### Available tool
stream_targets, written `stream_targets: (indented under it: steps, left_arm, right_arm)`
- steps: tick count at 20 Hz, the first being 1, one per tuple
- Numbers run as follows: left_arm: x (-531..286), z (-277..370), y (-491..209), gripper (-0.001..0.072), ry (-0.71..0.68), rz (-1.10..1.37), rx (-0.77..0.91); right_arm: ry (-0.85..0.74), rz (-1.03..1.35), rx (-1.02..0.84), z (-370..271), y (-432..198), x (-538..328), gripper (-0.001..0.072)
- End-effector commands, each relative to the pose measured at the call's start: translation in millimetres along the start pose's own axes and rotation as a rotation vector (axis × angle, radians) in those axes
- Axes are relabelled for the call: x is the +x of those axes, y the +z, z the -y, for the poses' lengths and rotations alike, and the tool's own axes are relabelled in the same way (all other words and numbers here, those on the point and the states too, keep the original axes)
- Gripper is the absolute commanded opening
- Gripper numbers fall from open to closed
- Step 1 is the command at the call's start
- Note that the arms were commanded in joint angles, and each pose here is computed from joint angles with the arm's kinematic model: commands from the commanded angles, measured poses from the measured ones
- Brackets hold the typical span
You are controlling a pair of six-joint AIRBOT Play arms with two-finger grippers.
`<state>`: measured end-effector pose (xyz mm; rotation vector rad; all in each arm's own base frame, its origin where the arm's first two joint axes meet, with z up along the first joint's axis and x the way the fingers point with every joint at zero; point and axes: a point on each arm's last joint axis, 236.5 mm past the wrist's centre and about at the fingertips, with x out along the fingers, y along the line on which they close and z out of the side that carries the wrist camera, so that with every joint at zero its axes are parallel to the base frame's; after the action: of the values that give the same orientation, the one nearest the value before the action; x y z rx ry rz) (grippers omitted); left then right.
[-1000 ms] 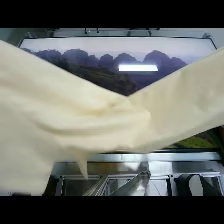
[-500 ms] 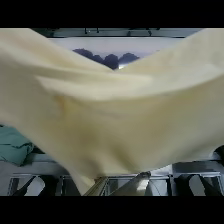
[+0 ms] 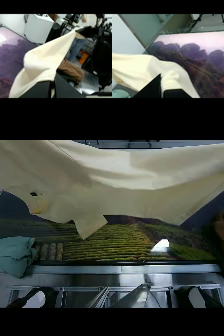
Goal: Fold the shirts.
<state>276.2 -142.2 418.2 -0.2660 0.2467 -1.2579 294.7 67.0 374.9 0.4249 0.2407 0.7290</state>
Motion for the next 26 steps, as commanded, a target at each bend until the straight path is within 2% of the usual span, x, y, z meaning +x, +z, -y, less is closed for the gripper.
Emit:
stream_targets:
  steps: [1,3,4,6,7,10,14,17,20,23,26]
  left_arm:
    - [8,105,18,0.0019,-0.072,0.007,0.216]
    - [4,179,29,0.0020,-0.086,0.069,0.380]
    - [5,200,31,0.0021,-0.041,0.075,0.428]
    - [12,207,30,0.0022,0.118,0.047,0.484]
    - [15,212,32,0.0022,0.146,0.053,0.514]
    - [13,214,25,0.0022,0.087,0.026,0.470]
    - [10,115,-8,0.0022,0.117,-0.101,0.163]
    - [33,24,-60,0.0022,0.128,-0.224,-0.082]
    - [49,-86,-141,0.0022,0.250,-0.394,-0.323]
    - [46,-173,-211,0.0022,0.311,-0.487,-0.546]
    - [27,-260,-262,0.0022,0.417,-0.542,-0.656]
  right_arm:
    - [0.150,0.084,-0.070,-69,13,-9,0.0013]
    - [0.240,0.161,-0.162,-126,26,-21,0.0014]
    - [0.245,0.184,-0.220,-148,32,-26,0.0013]
    - [0.222,0.223,-0.331,-183,42,-33,0.0013]
    - [0.209,0.225,-0.374,-197,44,-35,0.0013]
    - [0.084,0.182,-0.396,-185,44,-32,0.0013]
    - [-0.060,0.113,-0.304,-117,40,-24,0.0013]
    - [-0.114,0.039,-0.142,-39,8,-13,0.0013]
    - [-0.184,-0.056,0.107,67,-69,12,0.0013]
    - [-0.253,-0.192,0.291,156,-158,46,0.0013]
    - [-0.277,-0.277,0.404,222,-208,83,0.0013]
